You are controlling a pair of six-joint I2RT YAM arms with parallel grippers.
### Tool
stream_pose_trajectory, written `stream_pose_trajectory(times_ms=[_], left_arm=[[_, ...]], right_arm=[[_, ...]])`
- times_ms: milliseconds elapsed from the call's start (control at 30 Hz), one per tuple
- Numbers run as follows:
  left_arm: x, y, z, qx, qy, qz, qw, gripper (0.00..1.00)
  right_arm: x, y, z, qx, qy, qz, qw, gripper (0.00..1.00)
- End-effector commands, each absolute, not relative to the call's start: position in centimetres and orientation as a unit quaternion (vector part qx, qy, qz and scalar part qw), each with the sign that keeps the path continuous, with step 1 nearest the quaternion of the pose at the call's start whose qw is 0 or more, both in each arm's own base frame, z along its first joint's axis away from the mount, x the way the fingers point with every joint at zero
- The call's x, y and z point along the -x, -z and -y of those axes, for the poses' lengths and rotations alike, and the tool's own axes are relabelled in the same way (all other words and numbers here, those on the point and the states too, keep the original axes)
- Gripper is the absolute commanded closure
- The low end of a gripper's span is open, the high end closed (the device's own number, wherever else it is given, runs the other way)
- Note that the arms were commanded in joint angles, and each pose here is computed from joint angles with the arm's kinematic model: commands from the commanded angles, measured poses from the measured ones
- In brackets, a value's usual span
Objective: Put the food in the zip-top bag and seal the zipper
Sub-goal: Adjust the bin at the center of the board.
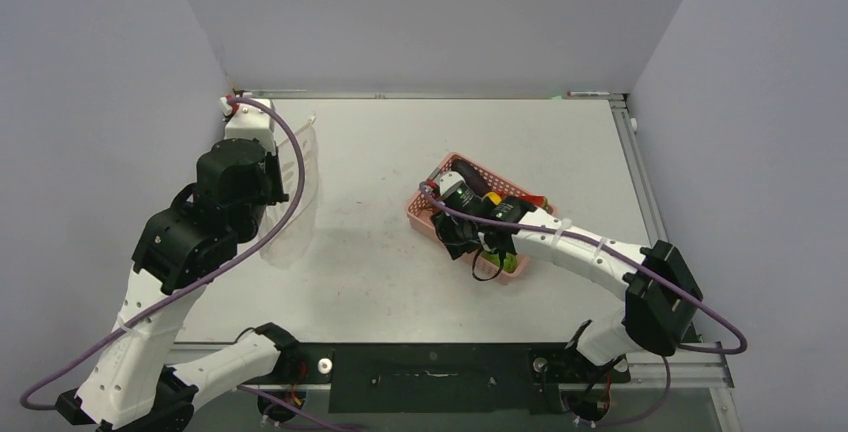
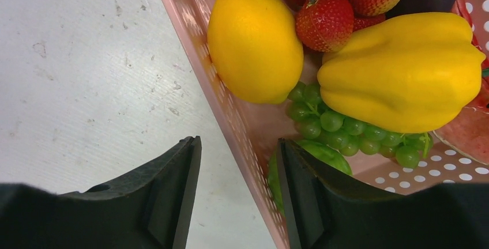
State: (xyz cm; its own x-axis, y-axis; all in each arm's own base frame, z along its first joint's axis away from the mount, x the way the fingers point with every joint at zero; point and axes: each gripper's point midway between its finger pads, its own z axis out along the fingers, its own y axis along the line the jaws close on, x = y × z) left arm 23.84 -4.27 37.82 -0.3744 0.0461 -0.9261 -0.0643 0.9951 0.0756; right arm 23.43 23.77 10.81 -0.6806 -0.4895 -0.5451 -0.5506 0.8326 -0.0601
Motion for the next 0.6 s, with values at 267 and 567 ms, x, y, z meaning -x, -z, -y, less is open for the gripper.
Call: stream_pose_trajectory(times_ms=[267,567], left_arm=[[-23.9,-37.8,4.3,0.015,-0.040,-0.824,0.565,1.00],[-23.9,-37.3,4.4,0.014,-0.040,-0.828,0.558,1.00]], right_arm=[[-23.6,-8.8,-24.0,0.295,-0.039,-0.916,0.269,0.54],[-23.6,-7.5,-24.0,0.294,-0.029,-0.920,0.257,0.68]])
